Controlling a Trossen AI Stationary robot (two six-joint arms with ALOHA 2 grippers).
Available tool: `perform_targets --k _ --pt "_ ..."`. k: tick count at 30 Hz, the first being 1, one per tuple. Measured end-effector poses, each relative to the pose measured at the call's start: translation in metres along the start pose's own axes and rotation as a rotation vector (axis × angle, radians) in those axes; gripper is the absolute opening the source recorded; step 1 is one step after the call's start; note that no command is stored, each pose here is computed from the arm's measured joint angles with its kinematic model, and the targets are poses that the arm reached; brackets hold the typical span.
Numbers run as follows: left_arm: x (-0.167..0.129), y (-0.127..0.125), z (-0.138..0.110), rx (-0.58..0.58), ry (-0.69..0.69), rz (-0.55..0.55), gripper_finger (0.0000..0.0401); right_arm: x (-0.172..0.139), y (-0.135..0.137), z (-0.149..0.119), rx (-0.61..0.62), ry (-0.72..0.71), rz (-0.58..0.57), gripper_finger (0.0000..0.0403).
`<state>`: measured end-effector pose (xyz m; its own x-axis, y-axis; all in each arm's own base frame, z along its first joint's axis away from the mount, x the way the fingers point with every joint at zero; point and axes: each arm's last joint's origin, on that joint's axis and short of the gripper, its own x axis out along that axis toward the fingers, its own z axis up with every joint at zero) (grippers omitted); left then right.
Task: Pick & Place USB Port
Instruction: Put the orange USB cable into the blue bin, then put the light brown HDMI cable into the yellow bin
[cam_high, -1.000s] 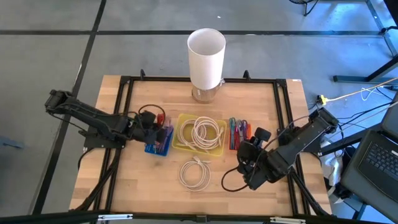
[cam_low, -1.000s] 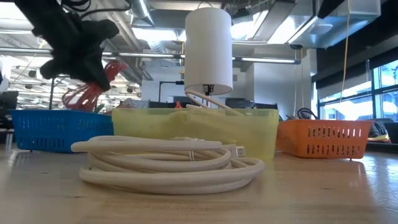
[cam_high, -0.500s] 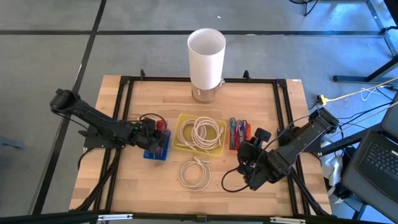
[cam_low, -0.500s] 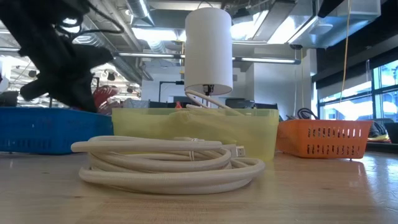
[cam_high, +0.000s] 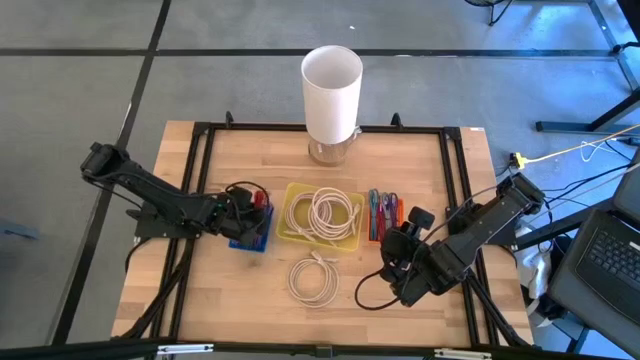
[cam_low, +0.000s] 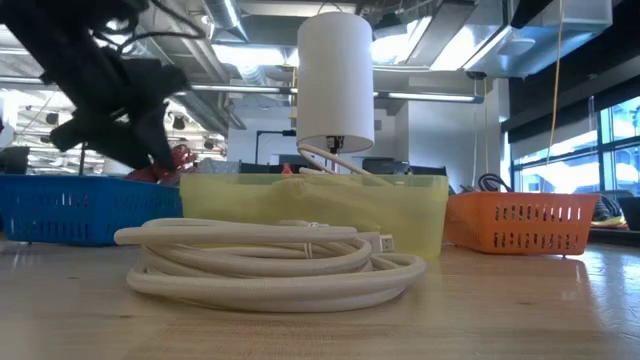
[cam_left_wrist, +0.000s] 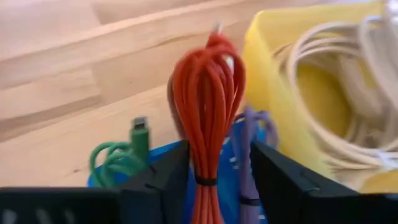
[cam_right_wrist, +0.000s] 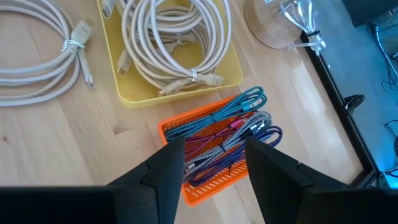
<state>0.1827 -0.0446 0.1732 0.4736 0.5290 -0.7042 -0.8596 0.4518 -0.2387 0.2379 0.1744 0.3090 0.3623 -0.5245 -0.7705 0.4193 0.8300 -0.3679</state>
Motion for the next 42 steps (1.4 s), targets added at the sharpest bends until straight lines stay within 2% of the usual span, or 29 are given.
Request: perform_targets --k 7,13,18,23,26,29,33,38,42 --pt "-0.023 -0.011 0.023 0.032 -0.036 -0.112 0.0218 0.0 0.0 0.0 0.0 0.005 0.003 0.0172" --pt "-0.055 -0.017 0.049 0.058 -0.095 -0.25 0.0223 0.0 0.001 -0.001 -0.001 0.016 0.009 0.0172" --pt "-0.081 -0.032 0.05 0.148 -0.109 -0.494 0.0221 0.0 0.001 -0.001 -0.001 0.026 0.015 0.0172" --pt "-0.098 -0.066 0.025 0.333 -0.098 -0.785 0.0221 0.0 0.001 -0.001 -0.006 0.025 0.015 0.0172" --pt "-0.097 -0.087 0.0 0.463 -0.112 -0.882 0.0221 0.0 0.001 -0.001 -0.007 0.024 0.014 0.0172" --pt "-0.086 -0.104 -0.027 0.57 -0.102 -0.929 0.0221 0.0 0.001 -0.001 -0.007 0.022 0.014 0.0172" --pt "-0.066 -0.121 -0.055 0.613 -0.036 -0.985 0.0221 0.0 0.001 -0.001 -0.004 0.023 0.014 0.0172" --pt "-0.039 -0.126 -0.082 0.69 0.056 -0.961 0.0221 0.0 0.001 -0.001 -0.004 0.022 0.014 0.0172" --pt "-0.023 -0.127 -0.094 0.763 0.096 -0.934 0.0221 0.0 0.001 -0.001 -0.003 0.022 0.014 0.0172"
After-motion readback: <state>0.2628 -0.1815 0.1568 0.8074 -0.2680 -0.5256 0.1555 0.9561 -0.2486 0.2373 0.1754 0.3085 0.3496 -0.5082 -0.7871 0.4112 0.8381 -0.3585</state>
